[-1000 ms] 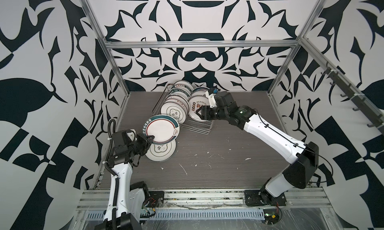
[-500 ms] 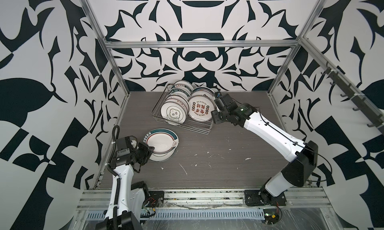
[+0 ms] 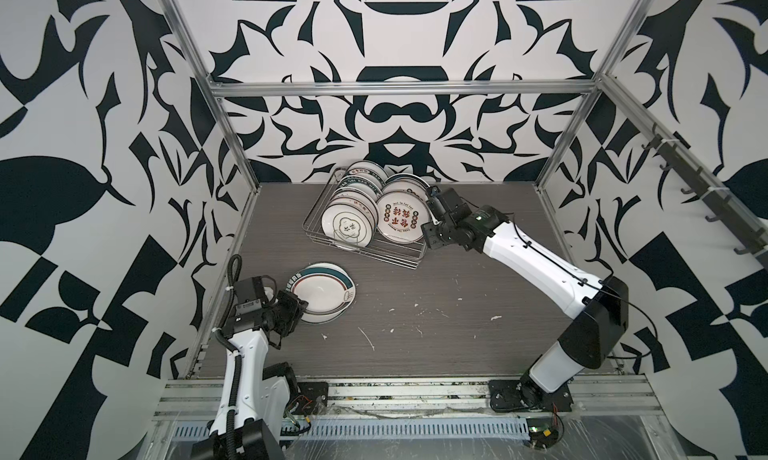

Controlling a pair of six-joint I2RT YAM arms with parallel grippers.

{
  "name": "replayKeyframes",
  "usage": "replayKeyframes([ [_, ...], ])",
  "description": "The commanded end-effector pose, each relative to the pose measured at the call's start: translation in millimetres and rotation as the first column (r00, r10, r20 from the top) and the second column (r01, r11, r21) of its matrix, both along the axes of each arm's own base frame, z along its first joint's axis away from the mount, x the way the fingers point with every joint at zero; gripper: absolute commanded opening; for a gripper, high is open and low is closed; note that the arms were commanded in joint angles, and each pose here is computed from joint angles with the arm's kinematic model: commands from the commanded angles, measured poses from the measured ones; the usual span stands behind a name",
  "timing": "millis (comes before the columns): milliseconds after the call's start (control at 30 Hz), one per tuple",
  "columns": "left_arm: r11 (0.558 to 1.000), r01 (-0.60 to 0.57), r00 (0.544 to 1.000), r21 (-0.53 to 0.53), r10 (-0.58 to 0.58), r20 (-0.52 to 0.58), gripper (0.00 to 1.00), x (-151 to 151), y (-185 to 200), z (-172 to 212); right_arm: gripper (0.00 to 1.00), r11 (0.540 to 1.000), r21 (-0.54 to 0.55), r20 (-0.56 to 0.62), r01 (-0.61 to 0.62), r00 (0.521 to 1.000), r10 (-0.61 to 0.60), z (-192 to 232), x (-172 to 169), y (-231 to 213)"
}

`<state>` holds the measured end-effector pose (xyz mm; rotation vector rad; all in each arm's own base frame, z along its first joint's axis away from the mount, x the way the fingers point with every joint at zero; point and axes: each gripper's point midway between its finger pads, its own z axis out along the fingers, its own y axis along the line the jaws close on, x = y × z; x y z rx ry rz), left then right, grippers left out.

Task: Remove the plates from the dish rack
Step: 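Position the right gripper at the next plate in the rack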

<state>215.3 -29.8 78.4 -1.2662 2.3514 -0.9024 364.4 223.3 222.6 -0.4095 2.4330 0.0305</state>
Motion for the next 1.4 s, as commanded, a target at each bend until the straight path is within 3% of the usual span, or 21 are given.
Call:
replayKeyframes([
  [0, 1.0, 0.009, 1.0, 0.008, -0.009, -0.008, 0.12, -2, 0, -5, 0.65, 1.0, 0.021, 0.026, -0.001, 1.0, 0.0, 13, 2, 0],
  [233, 1.0, 0.005, 1.0, 0.017, -0.004, -0.03, 0.23, -4, 2, -10, 0.66, 1.0, 0.028, 0.023, -0.005, 1.0, 0.005, 12, 1, 1],
  [467, 0.999, -0.006, 0.998, 0.041, 0.009, -0.058, 0.45, -6, 7, -13, 0.67, 0.999, 0.042, 0.014, -0.017, 1.0, 0.017, 10, 0, 4],
  [833, 0.997, -0.011, 0.992, 0.08, 0.021, -0.125, 0.6, -6, 16, -21, 0.67, 0.998, 0.048, 0.005, -0.044, 0.999, 0.044, 5, -4, 6],
  [900, 0.996, -0.014, 0.991, 0.088, 0.026, -0.135, 0.75, -6, 18, -21, 0.67, 0.997, 0.054, 0.005, -0.052, 0.999, 0.052, 5, -5, 8],
  [1367, 0.995, 0.013, 0.989, 0.1, 0.002, -0.149, 0.76, 9, 23, -17, 0.67, 0.996, 0.053, 0.009, -0.073, 0.997, 0.073, 0, -6, 9],
])
